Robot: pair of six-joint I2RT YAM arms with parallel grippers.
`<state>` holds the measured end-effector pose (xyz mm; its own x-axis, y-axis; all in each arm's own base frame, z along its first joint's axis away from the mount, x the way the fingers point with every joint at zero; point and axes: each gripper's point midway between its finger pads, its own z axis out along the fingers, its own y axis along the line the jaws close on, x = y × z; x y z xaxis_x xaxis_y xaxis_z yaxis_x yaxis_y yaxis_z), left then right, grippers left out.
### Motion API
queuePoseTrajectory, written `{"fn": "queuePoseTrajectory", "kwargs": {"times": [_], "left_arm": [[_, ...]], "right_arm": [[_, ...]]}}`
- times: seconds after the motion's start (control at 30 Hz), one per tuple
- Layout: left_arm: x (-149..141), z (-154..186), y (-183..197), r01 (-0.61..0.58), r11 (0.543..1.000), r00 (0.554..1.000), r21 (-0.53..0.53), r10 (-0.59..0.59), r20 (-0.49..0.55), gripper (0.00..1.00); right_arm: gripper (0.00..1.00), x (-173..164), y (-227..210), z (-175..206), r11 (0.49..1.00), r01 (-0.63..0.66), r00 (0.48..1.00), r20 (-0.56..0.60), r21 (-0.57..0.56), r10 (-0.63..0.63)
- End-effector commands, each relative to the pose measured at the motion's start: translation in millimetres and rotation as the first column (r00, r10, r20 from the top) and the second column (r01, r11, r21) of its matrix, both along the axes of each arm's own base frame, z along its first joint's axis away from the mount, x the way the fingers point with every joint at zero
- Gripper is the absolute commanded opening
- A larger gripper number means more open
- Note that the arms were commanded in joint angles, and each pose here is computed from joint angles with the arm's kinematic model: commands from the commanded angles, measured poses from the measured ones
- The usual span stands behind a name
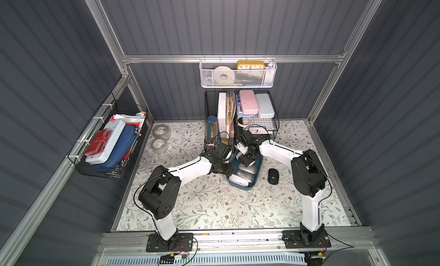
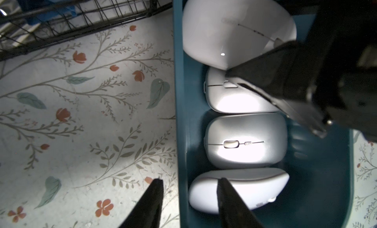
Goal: Take out the mouse from the storage box
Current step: Pick up the mouse from the storage box.
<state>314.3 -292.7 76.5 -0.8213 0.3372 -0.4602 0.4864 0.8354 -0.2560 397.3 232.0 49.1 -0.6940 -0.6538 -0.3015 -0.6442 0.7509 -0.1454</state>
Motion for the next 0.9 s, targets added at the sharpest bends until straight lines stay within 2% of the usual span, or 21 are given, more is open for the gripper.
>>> {"fn": "queuePoseTrajectory", "kwargs": {"times": [0.0,0.23,0.37,0.53,0.73,0.87], "left_arm": [[-4,10,4,-0.020,0.999,1.000,-0.028,0.020,0.000,0.54],[-5,16,8,-0.030,0.999,0.999,-0.033,0.031,0.017,0.63],[-5,18,12,-0.041,0.999,0.999,-0.024,0.042,0.025,0.65],[-8,21,18,-0.054,0.998,0.998,-0.018,0.054,0.038,0.68],[-11,22,23,-0.061,0.998,0.997,-0.017,0.062,0.043,0.69],[-12,23,23,-0.063,0.998,0.997,-0.017,0.064,0.043,0.70]], "right_arm": [[0.58,-1,10,26,0.995,0.040,0.998,0.046,0.090,-0.044],[0.54,-10,5,46,0.976,0.131,0.987,0.072,0.176,-0.146],[0.53,-16,-7,54,0.963,0.197,0.975,0.069,0.185,-0.213],[0.53,-31,-23,61,0.923,0.294,0.946,0.062,0.247,-0.318],[0.53,-68,-50,61,0.847,0.443,0.883,0.018,0.295,-0.468],[0.53,-98,-75,58,0.756,0.567,0.803,-0.015,0.326,-0.596]]}}
